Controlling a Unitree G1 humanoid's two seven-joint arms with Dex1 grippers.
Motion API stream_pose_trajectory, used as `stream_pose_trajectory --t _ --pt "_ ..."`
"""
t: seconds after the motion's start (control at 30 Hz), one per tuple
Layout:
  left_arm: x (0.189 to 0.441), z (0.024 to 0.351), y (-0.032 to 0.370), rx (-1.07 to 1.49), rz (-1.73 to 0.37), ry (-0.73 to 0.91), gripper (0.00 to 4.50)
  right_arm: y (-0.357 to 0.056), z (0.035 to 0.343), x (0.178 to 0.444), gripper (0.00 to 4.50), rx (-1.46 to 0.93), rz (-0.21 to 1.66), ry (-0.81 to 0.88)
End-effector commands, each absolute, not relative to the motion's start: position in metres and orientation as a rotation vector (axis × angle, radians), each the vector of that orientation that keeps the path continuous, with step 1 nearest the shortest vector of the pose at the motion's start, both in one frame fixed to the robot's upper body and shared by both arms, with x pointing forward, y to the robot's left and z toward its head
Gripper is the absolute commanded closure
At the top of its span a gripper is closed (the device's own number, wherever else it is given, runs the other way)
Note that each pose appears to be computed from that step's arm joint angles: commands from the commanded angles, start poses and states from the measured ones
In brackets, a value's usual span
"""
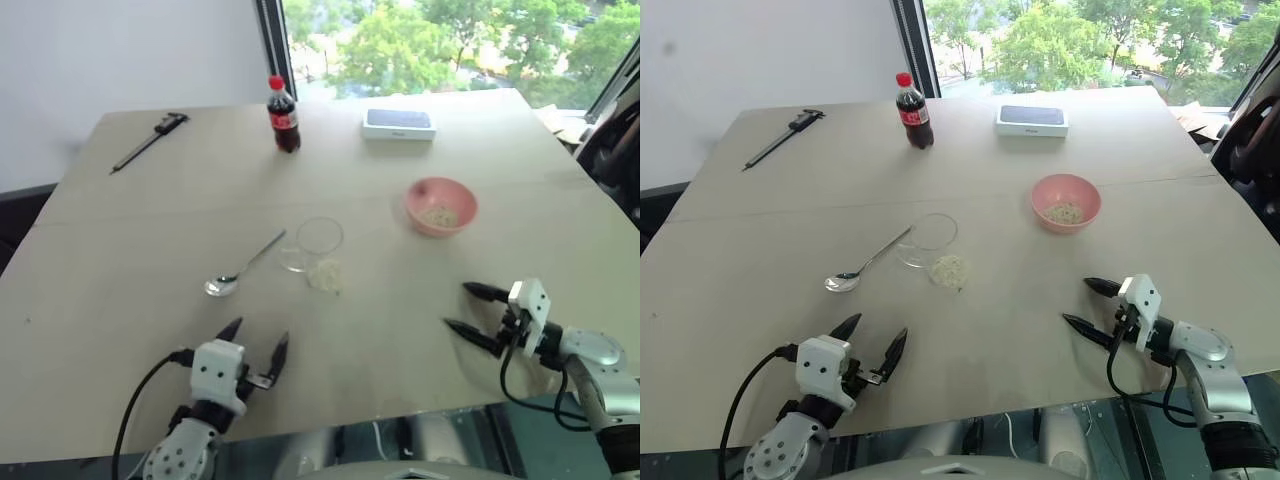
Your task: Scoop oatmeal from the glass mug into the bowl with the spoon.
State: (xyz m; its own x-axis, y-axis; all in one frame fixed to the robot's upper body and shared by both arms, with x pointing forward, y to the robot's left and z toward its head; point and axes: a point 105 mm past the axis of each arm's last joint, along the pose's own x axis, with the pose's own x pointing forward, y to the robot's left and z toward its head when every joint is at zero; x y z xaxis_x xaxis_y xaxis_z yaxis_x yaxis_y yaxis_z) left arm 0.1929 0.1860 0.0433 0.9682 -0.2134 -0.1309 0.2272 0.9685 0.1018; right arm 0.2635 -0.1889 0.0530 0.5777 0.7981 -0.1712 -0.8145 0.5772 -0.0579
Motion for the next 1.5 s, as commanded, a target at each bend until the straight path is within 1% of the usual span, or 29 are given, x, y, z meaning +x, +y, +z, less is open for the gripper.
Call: stream_pose_trajectory --t 0.03,0.17,0.3,0.37,0.47,0.57,0.73,0.8,0.93,1.13,1.23,1.33,1.43,1.47,1.5 --pt "0.194 0.035 0.19 0.105 -0.179 0.172 0.0 -0.188 0.038 0.26 0.04 -0.117 0.949 0.188" --pt "0.2 0.046 0.194 0.148 -0.162 0.151 0.0 -0.181 0.042 0.256 0.04 -0.104 0.996 0.166" --pt "0.21 0.064 0.204 0.178 -0.145 0.136 0.0 -0.169 0.051 0.245 0.04 -0.125 1.096 0.148" --pt "0.218 0.075 0.212 0.19 -0.131 0.133 0.0 -0.161 0.06 0.241 0.04 -0.126 1.142 0.13" --pt "0.233 0.095 0.227 0.2 -0.121 0.124 0.0 -0.148 0.082 0.24 0.04 -0.129 1.191 0.079" --pt "0.246 0.107 0.235 0.205 -0.154 0.13 0.0 -0.138 0.096 0.241 0.04 -0.14 1.214 0.042" --pt "0.272 0.122 0.245 0.22 -0.221 0.155 0.0 -0.128 0.108 0.244 0.04 -0.144 1.223 0.01" --pt "0.277 0.125 0.245 0.232 -0.253 0.162 0.0 -0.128 0.108 0.245 0.04 -0.146 1.217 0.008" --pt "0.293 0.125 0.257 0.268 -0.269 0.212 0.0 -0.13 0.107 0.246 0.04 -0.155 1.197 0.004" --pt "0.314 0.105 0.271 0.305 -0.326 0.352 0.0 -0.128 0.109 0.247 0.04 -0.152 1.185 -0.017" --pt "0.324 0.082 0.267 0.334 -0.451 0.472 0.0 -0.126 0.112 0.245 0.04 -0.154 1.189 -0.028" --pt "0.329 0.075 0.264 0.357 -0.533 0.52 0.0 -0.124 0.115 0.244 0.04 -0.158 1.188 -0.038" --pt "0.33 0.068 0.264 0.376 -0.594 0.579 0.87 -0.124 0.117 0.243 0.0 -0.161 1.18 -0.042" --pt "0.328 0.066 0.266 0.383 -0.612 0.603 1.27 -0.124 0.118 0.243 0.0 -0.162 1.176 -0.045" --pt "0.327 0.064 0.267 0.387 -0.624 0.621 1.78 -0.124 0.118 0.243 0.0 -0.162 1.173 -0.047"
